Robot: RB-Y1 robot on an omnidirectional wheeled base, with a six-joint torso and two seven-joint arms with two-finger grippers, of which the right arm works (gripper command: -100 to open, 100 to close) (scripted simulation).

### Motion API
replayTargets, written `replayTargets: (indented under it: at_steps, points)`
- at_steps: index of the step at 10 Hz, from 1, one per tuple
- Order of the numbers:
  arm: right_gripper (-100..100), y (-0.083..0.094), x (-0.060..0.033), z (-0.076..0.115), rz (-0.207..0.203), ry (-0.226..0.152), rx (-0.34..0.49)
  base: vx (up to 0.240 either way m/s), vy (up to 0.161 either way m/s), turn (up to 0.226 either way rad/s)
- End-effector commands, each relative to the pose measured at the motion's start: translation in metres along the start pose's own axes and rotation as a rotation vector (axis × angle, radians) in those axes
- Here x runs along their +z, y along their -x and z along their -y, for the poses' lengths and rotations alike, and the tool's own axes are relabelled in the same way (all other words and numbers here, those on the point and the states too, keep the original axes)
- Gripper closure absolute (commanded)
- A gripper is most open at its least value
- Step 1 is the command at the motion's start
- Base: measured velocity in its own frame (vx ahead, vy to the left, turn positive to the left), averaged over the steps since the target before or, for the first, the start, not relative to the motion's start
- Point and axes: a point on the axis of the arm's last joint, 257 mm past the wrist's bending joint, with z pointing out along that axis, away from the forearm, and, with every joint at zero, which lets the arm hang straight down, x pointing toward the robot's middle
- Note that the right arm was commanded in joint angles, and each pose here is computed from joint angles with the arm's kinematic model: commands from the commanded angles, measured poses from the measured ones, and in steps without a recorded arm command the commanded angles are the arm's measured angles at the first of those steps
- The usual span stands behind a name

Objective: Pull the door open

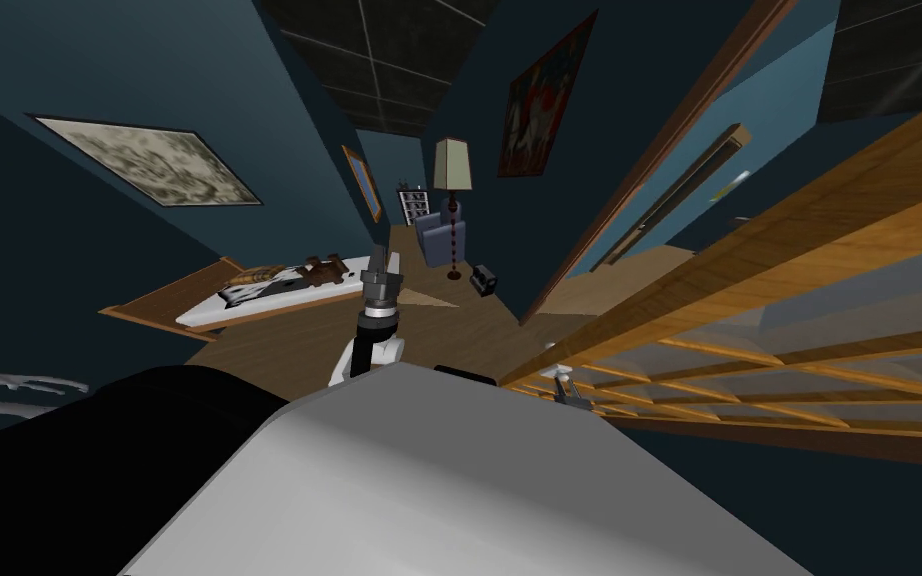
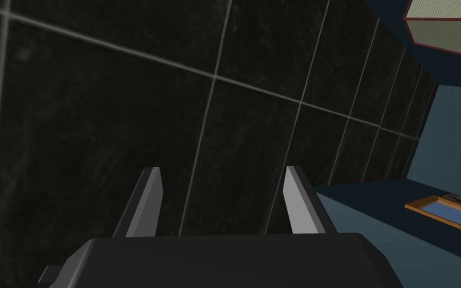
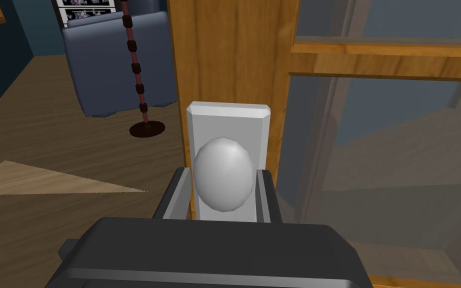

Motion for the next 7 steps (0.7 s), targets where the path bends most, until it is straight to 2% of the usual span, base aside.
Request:
replayTargets:
  at_steps: [1, 2, 3, 5, 6, 7]
  points:
    - [100, 0.001, -0.0036, 0.0, 0.002, -0.005, 0.0, -0.205, -0.05, 0.118]
    - [100, 0.001, -0.0048, 0.0, 0.002, -0.008, 0.0, -0.219, -0.061, 0.133]
    - [-100, 0.001, -0.0103, -0.003, 0.002, 0.006, 0.0, -0.23, 0.009, -0.095]
    - [-100, 0.0, -0.0183, -0.006, 0.001, 0.02, 0.0, -0.221, 0.076, -0.178]
    - [-100, 0.0, -0.0164, -0.005, 0.003, 0.016, -0.001, -0.096, 0.034, -0.032]
    - [-100, 0.0, -0.0093, -0.006, -0.001, 0.027, -0.001, 0.091, -0.006, 0.066]
